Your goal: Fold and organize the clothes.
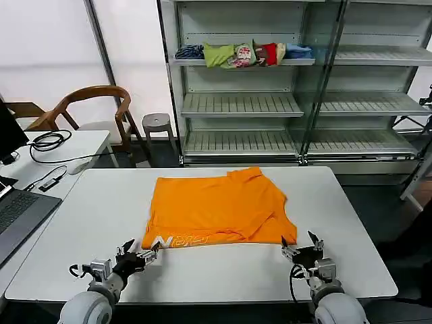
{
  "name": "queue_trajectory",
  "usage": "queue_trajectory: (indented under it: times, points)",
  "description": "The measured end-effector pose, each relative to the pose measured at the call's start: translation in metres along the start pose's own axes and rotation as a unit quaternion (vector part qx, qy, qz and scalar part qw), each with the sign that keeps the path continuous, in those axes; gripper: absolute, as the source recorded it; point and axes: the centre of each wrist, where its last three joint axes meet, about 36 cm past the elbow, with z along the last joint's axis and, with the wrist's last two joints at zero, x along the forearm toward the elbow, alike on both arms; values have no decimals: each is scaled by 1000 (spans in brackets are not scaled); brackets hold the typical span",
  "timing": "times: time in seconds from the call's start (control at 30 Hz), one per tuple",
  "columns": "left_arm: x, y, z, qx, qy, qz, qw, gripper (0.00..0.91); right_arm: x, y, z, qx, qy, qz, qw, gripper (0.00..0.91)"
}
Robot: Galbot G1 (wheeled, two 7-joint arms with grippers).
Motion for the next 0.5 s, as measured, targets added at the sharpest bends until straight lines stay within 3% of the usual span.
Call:
queue_trajectory:
  times: [0.5]
  points:
    - [-11, 4, -2, 3, 0, -15, 1000, 907, -14, 7, 0, -10, 10, -9, 1000, 907]
